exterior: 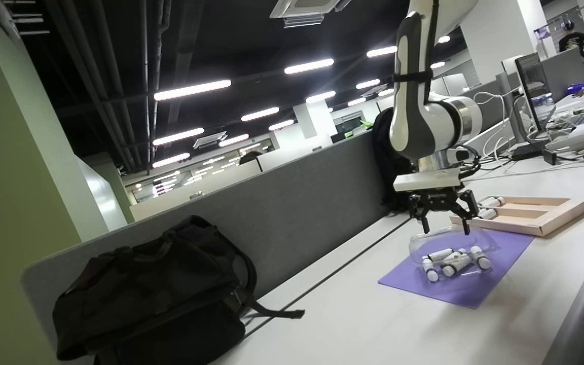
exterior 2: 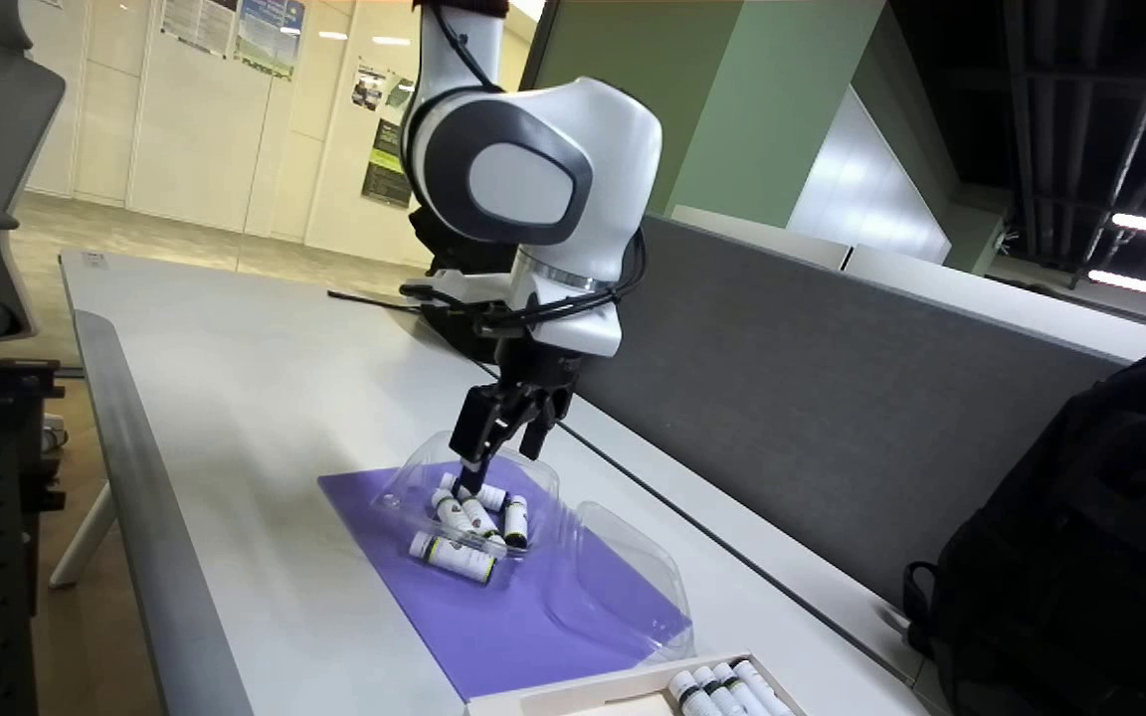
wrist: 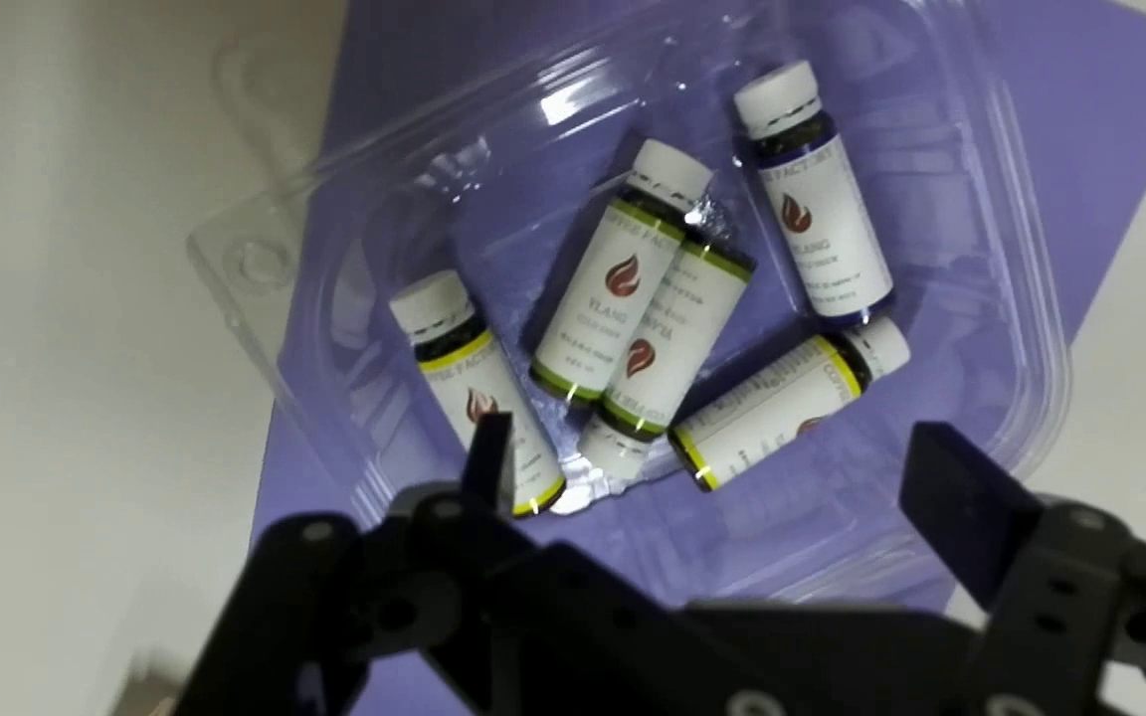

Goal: Take 2 bottles from the clear bowl and place them on the table

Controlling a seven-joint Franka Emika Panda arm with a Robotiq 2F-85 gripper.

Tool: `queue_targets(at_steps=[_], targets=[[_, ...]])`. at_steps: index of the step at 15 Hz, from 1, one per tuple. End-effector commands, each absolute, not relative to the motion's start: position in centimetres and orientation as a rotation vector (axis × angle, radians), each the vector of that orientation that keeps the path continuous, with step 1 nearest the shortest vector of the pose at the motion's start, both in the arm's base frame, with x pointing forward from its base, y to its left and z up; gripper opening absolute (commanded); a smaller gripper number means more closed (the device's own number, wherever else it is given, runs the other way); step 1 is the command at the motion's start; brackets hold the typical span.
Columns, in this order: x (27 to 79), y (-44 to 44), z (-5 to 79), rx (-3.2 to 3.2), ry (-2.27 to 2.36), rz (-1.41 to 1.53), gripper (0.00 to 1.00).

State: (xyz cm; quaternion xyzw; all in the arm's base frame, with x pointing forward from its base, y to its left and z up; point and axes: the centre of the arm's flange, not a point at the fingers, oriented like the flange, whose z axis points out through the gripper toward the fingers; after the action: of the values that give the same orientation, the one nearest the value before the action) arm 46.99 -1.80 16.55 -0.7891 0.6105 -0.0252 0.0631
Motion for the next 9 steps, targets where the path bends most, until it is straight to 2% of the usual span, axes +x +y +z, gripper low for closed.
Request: queue_targets(at_steps=[1,9], targets=[[48.0,-1.2,14.9,-2.168,2.037,-0.063,1.0],[49.1,-1.4,10.9,-1.878,2.325,0.051,1.0]])
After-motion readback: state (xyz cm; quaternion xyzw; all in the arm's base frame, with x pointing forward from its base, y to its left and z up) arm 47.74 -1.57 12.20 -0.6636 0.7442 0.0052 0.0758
